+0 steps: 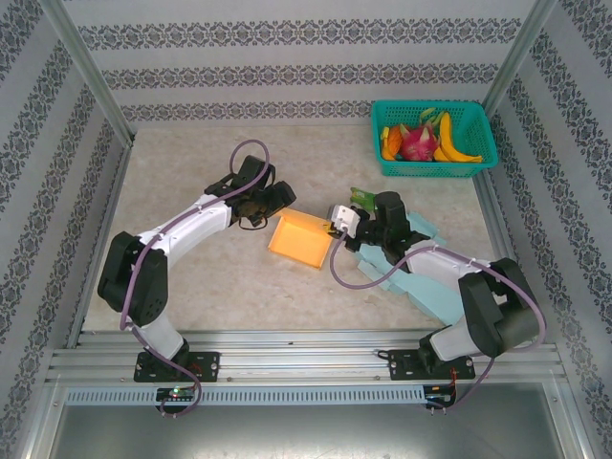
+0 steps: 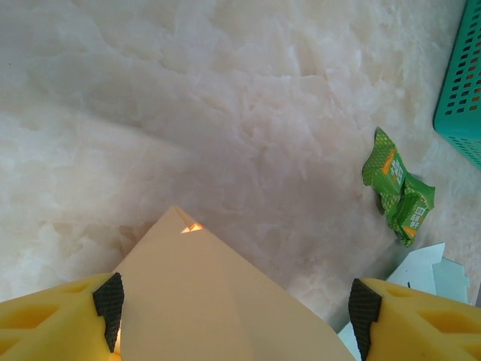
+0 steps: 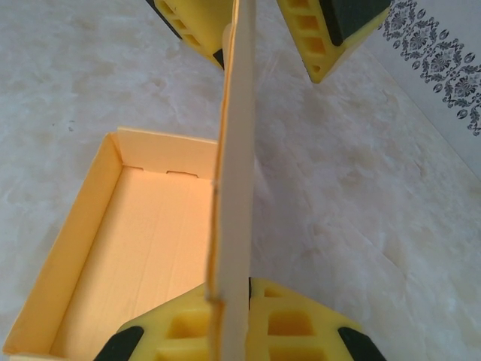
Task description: Fold the paper box
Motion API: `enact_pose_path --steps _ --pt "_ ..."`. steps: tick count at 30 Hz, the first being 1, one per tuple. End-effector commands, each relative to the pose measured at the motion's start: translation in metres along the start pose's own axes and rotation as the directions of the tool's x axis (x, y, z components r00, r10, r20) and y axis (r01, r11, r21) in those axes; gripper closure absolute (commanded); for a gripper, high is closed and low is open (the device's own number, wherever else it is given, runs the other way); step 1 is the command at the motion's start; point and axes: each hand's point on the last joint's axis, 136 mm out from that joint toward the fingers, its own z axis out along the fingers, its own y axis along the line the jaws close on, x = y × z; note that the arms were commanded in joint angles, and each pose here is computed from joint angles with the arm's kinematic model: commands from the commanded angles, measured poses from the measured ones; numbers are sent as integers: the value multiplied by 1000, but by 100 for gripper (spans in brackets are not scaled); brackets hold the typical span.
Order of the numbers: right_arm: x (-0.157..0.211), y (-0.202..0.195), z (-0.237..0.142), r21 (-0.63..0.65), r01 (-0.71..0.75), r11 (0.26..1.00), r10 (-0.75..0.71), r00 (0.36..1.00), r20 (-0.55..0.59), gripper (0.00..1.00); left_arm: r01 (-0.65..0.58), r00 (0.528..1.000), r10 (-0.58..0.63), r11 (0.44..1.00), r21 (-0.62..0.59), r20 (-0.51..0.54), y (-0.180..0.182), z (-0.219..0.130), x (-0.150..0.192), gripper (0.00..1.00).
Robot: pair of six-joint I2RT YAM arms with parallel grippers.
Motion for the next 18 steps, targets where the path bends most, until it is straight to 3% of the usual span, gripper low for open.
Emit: enact_pose_path --steps 1,9,18 --pt "-7 -5 9 9 32 999 -32 999 3 100 -4 999 9 996 94 -50 -27 0 20 22" --pt "0 -5 13 23 40 999 -40 999 -36 100 -38 997 46 991 125 -63 -38 -7 40 22" --pt "8 9 17 5 92 996 -91 991 -98 100 -56 998 55 998 -10 -18 7 8 46 35"
